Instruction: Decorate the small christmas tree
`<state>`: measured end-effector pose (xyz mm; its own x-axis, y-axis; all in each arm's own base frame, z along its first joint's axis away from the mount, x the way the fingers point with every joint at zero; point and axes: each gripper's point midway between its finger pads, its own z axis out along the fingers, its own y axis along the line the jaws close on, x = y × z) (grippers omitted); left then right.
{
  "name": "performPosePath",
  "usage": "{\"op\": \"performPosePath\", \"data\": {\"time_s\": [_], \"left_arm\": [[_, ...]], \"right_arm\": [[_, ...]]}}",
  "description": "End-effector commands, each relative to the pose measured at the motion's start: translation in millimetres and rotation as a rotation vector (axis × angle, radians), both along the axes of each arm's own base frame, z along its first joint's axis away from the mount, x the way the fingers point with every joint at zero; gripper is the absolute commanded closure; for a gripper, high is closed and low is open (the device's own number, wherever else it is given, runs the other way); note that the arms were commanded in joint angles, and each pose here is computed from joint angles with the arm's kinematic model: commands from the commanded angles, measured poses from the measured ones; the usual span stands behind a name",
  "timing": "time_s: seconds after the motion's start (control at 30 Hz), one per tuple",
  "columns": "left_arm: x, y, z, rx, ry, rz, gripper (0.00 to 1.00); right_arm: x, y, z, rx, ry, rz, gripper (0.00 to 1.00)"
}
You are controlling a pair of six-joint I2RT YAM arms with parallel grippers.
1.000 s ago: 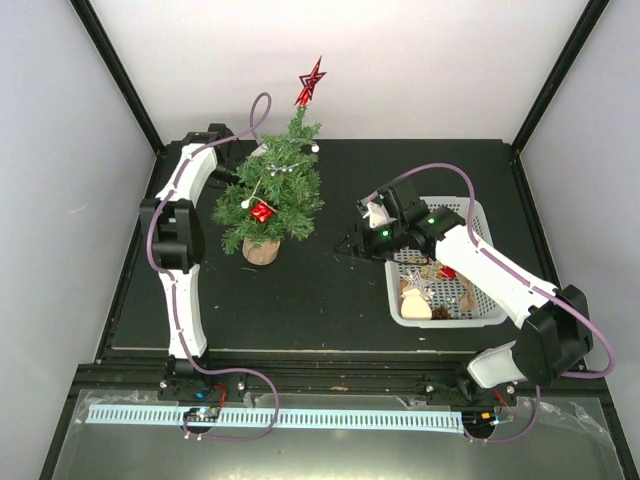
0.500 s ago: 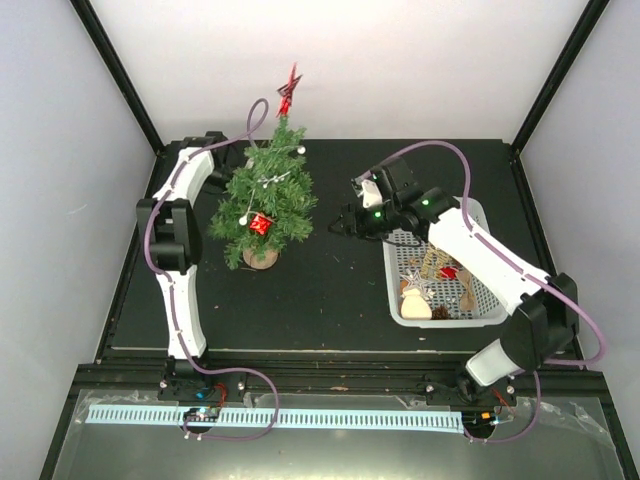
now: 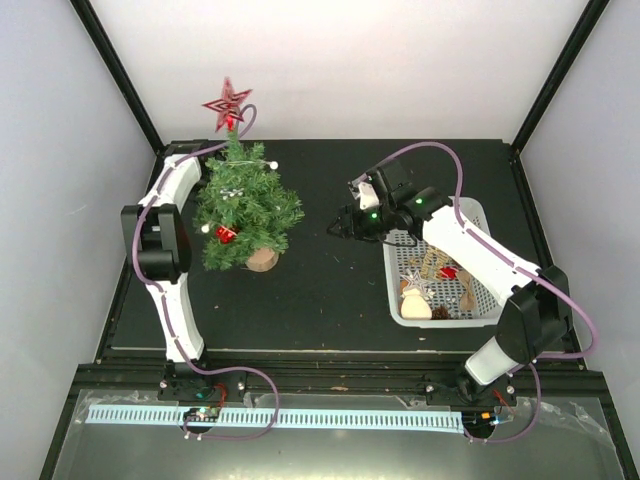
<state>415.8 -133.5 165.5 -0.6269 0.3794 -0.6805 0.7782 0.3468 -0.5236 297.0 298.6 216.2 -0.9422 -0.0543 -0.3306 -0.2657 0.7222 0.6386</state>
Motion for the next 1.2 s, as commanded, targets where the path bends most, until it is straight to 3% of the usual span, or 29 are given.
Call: {"op": "performPosePath", "data": {"time_s": [0.0, 0.57, 0.83, 1.0, 1.17], "left_arm": [[-7, 6, 17, 0.005, -0.074, -0.011, 0.3], [2, 36, 5, 0.06, -0.038, 0.084, 0.24], [5, 48, 4, 0.022, -0.009, 0.11, 0.23], [8, 55, 5, -0.006, 0.006, 0.127, 0.15], [26, 71, 11, -0.02, 0.006, 0.243, 0.09]], "right_arm": [[-4, -5, -2, -0.008, -0.021, 0.006, 0.45], [-9, -6, -5, 0.001, -0.012, 0.019, 0.44], [-15, -8, -5, 0.009, -0.008, 0.023, 0.44], [-19, -10, -9, 0.016, 0.001, 0.022, 0.43], [-21, -10, -9, 0.02, 0.004, 0.023, 0.43]]}}
